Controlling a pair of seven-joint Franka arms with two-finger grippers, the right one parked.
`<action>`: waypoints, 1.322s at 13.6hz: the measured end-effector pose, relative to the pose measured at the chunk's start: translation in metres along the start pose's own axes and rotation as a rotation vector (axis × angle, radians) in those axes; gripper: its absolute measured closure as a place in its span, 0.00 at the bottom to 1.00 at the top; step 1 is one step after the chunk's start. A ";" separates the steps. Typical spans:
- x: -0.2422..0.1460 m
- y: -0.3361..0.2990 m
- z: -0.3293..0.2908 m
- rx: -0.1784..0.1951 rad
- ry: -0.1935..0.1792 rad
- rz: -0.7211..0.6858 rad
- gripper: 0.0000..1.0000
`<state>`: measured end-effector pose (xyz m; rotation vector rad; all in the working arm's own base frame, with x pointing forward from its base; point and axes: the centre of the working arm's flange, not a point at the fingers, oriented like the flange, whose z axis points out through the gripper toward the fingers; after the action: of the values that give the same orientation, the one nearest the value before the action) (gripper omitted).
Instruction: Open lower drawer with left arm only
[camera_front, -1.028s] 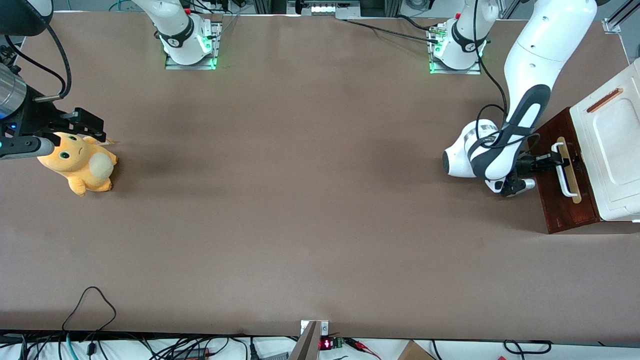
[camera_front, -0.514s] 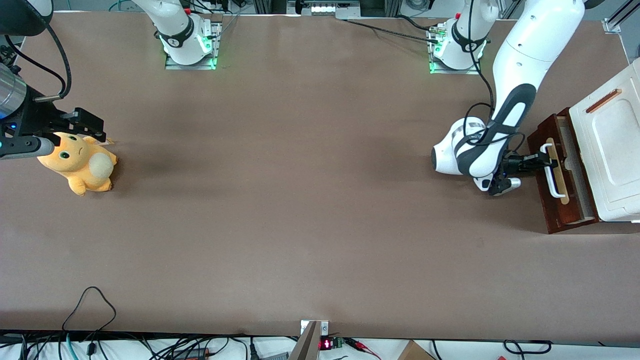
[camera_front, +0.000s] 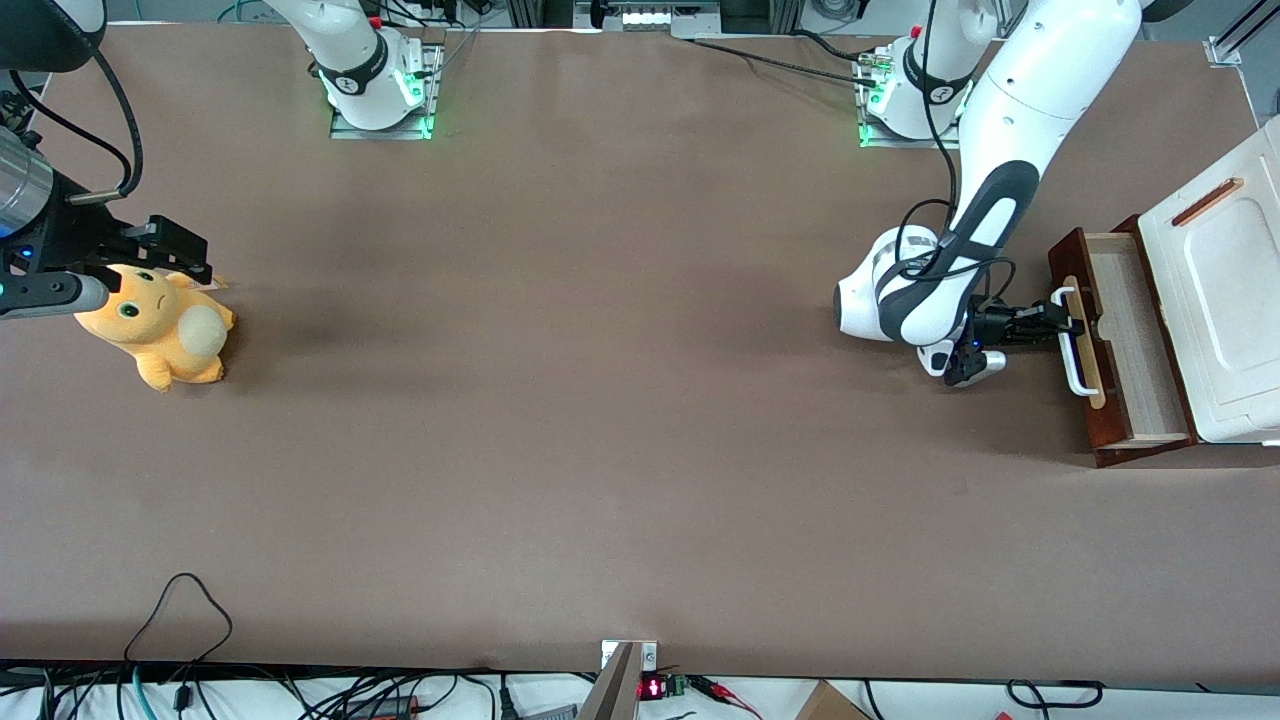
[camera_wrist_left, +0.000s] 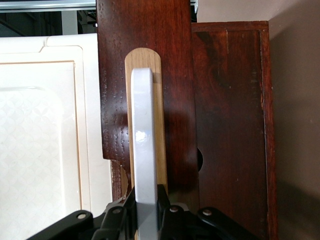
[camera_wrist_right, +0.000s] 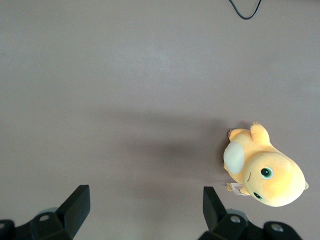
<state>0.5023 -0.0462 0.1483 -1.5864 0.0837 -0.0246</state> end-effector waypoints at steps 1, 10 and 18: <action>0.000 0.000 0.000 0.000 0.000 0.000 0.84; -0.001 0.005 -0.021 -0.033 0.037 0.009 0.69; 0.009 -0.007 -0.039 -0.111 -0.001 0.024 0.00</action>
<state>0.5094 -0.0860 0.1559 -1.6965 0.1054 -0.0003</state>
